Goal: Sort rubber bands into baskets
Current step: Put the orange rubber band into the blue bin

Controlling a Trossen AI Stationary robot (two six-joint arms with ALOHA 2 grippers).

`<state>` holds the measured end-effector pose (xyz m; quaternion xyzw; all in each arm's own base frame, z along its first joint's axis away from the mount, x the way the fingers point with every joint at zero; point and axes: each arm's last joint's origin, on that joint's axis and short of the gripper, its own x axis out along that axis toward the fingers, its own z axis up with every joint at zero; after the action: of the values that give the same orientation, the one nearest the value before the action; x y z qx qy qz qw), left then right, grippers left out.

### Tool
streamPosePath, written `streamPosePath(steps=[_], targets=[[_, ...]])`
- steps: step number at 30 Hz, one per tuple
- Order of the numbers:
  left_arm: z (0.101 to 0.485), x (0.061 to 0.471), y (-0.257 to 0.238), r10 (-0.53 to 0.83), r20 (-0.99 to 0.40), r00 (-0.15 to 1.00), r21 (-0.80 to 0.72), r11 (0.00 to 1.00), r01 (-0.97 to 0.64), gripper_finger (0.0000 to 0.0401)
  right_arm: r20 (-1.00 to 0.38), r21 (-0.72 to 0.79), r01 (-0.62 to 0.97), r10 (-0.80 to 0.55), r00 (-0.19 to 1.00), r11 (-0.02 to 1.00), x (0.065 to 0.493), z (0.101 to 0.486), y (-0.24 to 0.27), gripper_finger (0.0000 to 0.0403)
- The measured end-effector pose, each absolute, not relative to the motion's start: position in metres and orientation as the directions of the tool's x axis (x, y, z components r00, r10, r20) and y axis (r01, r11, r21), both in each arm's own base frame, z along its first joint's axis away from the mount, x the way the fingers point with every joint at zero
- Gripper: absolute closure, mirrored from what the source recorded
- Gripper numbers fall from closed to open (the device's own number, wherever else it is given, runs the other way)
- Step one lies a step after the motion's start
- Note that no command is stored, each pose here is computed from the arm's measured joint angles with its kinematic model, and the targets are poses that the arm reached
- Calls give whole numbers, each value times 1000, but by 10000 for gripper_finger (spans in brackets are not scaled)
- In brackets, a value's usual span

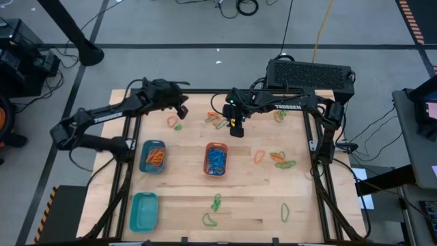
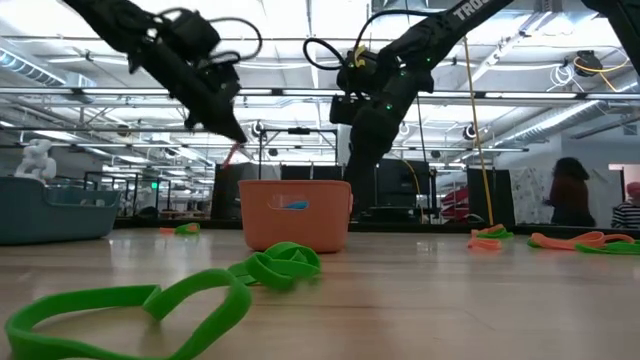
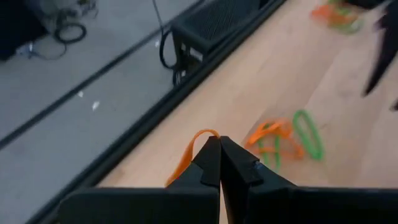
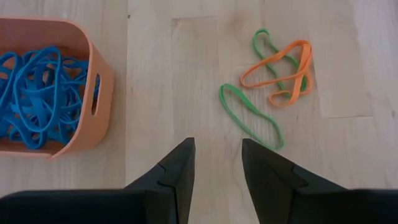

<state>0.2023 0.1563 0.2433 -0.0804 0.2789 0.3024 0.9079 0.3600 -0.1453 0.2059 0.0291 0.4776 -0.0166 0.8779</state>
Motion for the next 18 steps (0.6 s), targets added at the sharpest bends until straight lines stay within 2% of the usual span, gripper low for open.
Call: streamPosePath(steps=[7,18], targets=[[268,183,127,476,-537,697,-29,815,-579,401,-843,38,56,2,538,998,360,206,-145,277],[263,156,71,249,-752,610,-205,792,-576,401,-835,32,42,4,550,999,363,206,-140,277]])
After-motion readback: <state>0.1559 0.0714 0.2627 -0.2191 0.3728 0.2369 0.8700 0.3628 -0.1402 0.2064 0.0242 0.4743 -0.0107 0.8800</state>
